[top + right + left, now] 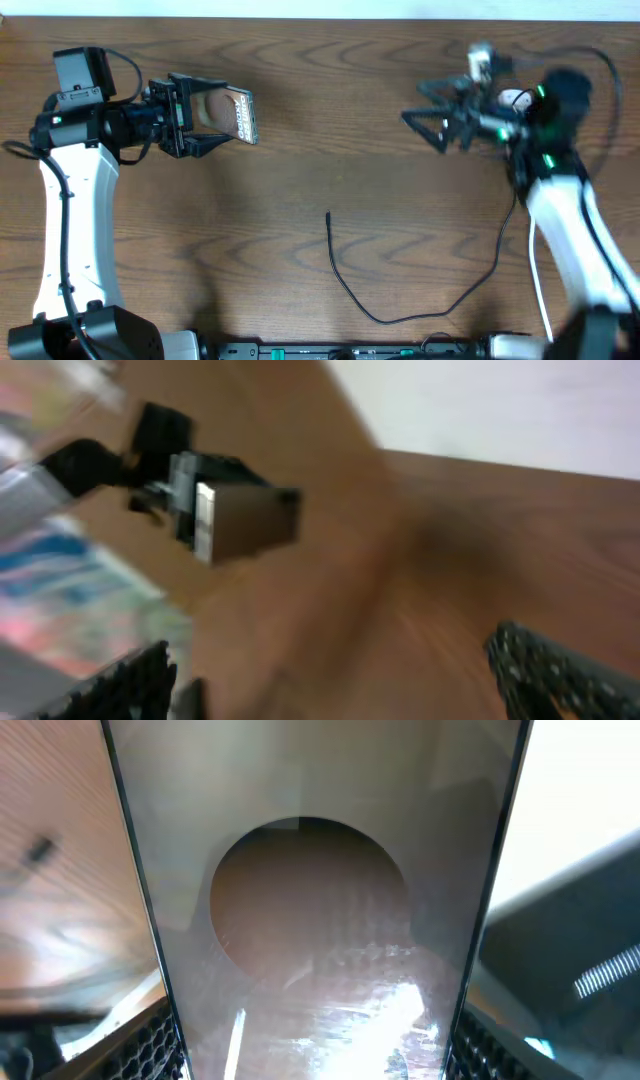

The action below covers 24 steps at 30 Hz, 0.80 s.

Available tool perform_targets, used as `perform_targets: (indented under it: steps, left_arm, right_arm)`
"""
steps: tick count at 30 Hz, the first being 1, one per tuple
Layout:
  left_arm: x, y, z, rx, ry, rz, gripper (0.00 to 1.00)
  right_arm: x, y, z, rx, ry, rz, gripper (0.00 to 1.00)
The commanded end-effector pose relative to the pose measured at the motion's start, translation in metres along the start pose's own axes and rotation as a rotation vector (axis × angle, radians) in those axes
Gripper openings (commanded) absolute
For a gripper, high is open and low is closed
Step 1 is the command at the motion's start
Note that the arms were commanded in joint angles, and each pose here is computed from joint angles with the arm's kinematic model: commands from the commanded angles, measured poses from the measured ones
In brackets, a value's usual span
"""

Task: Plug charger to phone and switch on socket
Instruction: 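Swing the right gripper toward the phone held by the left gripper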

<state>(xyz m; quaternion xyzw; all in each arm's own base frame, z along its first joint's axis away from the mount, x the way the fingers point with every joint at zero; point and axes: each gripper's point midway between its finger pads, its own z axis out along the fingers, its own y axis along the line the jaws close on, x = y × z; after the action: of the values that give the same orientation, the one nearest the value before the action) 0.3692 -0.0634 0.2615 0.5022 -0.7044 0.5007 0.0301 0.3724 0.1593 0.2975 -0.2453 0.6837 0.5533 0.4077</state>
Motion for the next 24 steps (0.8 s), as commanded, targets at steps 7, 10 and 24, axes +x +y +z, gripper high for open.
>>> perform_targets:
  steps: [7, 10, 24]
  left_arm:
    - [-0.054, 0.025, -0.024, -0.138, -0.4, -0.052, 0.08]
    - [-0.064, 0.032, -0.027, -0.164, -0.46, -0.065, 0.07]
    - [-0.077, 0.063, -0.002, -0.316, -0.622, -0.092, 0.08]
  right_arm:
    - [0.032, -0.067, 0.067, -0.067, 0.09, 0.605, 0.99]
    - [0.058, -0.071, 0.095, -0.068, 0.135, 0.638, 0.99]
    - [0.119, -0.012, 0.189, -0.143, 0.257, 0.525, 0.99]
